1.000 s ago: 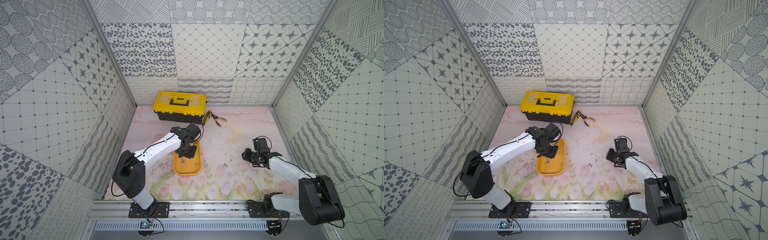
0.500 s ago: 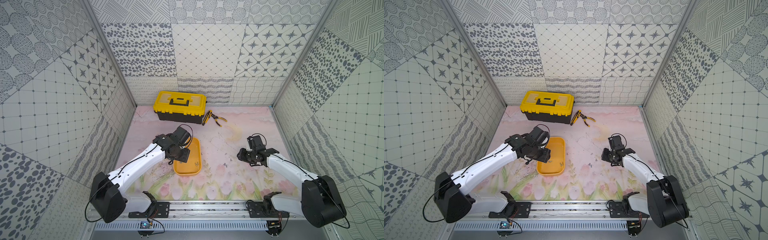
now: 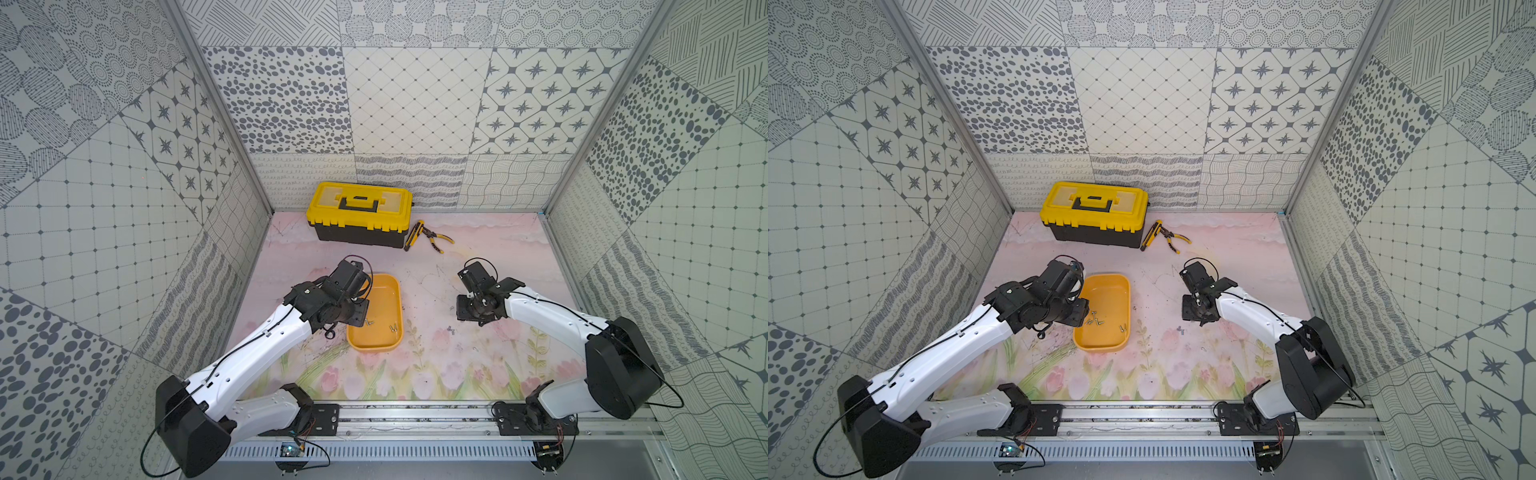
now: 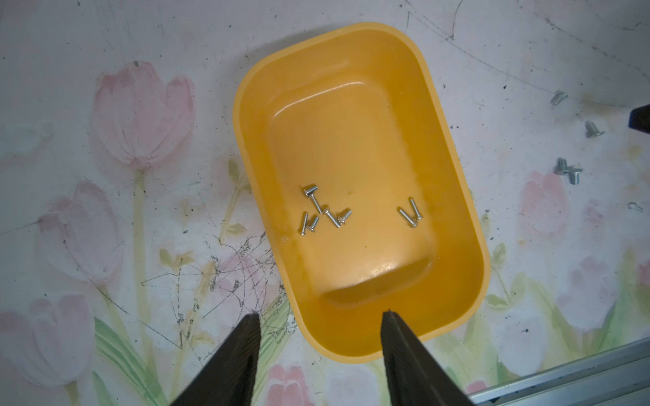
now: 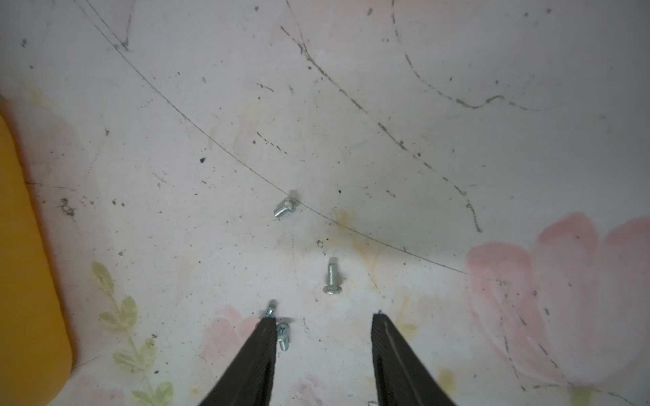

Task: Put the screws on the desktop into the storage box
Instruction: Pick up the screw from the center of the board.

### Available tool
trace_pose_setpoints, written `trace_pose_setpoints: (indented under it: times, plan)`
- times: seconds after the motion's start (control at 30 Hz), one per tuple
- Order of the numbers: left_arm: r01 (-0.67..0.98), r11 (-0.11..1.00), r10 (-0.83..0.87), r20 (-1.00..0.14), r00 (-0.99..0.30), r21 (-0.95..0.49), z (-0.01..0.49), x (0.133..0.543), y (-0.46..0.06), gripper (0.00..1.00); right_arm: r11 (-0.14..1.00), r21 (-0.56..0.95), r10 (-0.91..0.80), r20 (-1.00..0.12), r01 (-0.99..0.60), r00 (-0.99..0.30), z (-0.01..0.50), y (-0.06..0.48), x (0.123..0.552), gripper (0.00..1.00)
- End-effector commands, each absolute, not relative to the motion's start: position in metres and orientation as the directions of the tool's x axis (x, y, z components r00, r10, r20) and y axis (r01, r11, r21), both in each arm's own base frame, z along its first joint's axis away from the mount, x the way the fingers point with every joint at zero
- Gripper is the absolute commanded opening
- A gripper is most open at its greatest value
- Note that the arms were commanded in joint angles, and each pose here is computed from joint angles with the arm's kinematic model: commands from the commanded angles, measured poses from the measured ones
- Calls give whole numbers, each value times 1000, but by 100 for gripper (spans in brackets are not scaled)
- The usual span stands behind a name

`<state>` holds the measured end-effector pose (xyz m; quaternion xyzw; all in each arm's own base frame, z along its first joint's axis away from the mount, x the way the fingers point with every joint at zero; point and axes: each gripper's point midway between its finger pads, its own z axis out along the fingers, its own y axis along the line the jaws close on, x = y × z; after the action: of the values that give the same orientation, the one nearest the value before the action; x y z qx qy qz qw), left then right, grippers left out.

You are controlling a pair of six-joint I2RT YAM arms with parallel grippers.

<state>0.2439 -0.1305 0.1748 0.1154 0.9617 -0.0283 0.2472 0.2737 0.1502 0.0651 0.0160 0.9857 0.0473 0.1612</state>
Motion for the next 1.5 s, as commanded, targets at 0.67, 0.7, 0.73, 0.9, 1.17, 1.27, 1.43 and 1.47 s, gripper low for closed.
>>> trace_pose_setpoints:
  times: [0.67,0.7,0.73,0.9,1.17,1.27,1.43,1.47]
  plan:
    - [201,976,213,-498,-841,78,175,254,-118,60,999,-34,13,-192,20,-981,20,155,277,28]
    - [202,976,214,-496,-841,79,175,254,-118,60,999,-37,13,-188,20,-982,18,154,275,26]
    - [202,976,214,-496,-842,79,174,254,-118,60,999,-39,13,-184,20,-983,16,153,274,25]
    - [203,976,216,-495,-842,79,174,254,-119,60,999,-48,4,-157,12,-988,6,153,270,19]
    - [201,976,214,-497,-841,79,175,254,-119,60,1000,9,8,-206,6,-979,27,161,275,4]
    - [197,977,211,-502,-839,82,176,254,-117,60,997,68,-28,-260,-47,-965,49,180,280,2]
    - [188,979,198,-522,-829,74,181,254,-116,60,968,202,-67,-363,-148,-929,101,230,285,0]
    - [182,980,195,-528,-826,77,183,255,-115,60,956,243,-66,-369,-164,-927,108,243,283,0]
